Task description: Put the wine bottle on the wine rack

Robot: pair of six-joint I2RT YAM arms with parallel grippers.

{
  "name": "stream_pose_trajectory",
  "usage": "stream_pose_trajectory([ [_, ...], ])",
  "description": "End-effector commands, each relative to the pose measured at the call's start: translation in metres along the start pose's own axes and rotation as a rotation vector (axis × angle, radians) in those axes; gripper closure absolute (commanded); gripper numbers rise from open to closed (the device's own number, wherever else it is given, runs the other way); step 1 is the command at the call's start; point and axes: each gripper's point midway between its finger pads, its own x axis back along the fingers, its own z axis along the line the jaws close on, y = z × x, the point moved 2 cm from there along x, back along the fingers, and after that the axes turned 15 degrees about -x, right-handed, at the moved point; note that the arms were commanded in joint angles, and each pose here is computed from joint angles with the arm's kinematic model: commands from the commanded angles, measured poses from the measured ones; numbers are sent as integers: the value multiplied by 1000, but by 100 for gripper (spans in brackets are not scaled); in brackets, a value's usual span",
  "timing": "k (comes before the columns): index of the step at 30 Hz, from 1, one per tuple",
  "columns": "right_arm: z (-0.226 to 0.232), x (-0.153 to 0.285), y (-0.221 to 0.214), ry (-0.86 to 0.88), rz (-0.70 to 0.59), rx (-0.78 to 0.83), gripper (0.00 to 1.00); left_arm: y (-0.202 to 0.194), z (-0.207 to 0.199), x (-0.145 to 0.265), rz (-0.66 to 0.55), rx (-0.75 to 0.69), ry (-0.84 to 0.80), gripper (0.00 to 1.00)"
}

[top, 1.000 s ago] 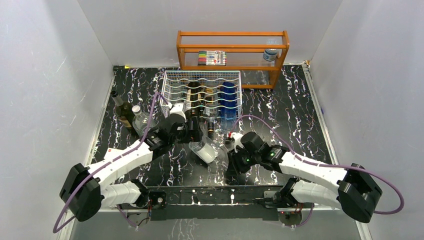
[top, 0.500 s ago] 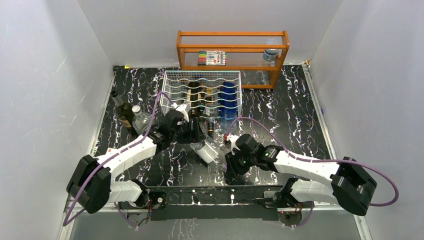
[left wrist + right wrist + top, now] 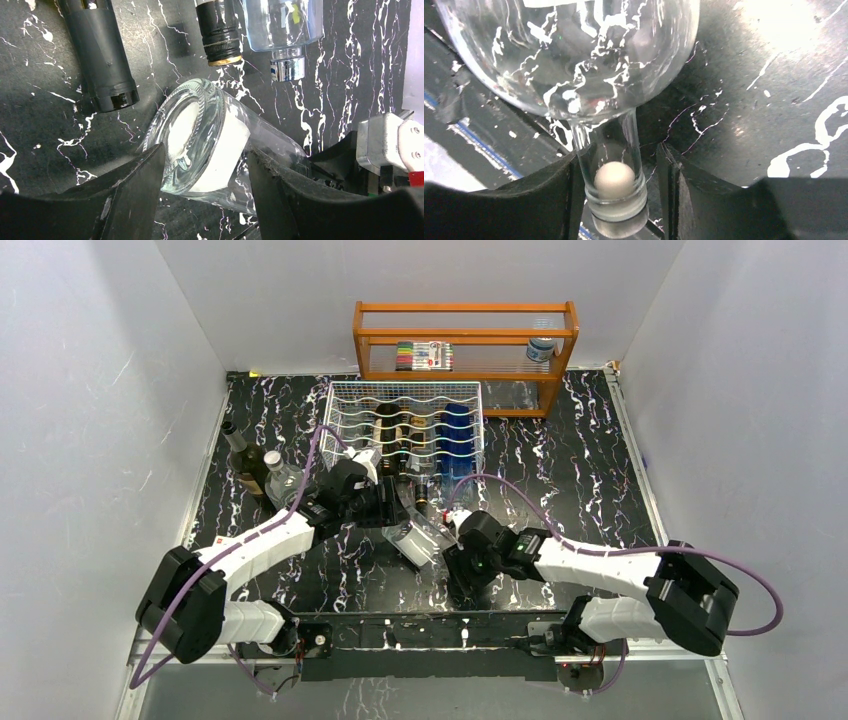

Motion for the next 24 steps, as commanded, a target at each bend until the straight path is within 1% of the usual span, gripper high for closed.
stream_pose_trajectory([
  [1, 10, -1, 31, -19, -157, 51, 39, -19, -3, 1, 71, 10, -34, 41],
  [6, 11, -7, 42, -40, -226, 75, 37, -20, -2, 1, 79, 4, -33, 41],
  [11, 4, -15, 44, -72, -245, 80, 37, -21, -5, 2, 85, -4, -56, 43],
  [13, 2, -18, 42, -73, -247, 76, 37, -22, -6, 2, 89, -7, -60, 46],
  [24, -9, -29, 34, -68, -262, 81, 35, -30, -12, 2, 108, 10, -111, 54],
])
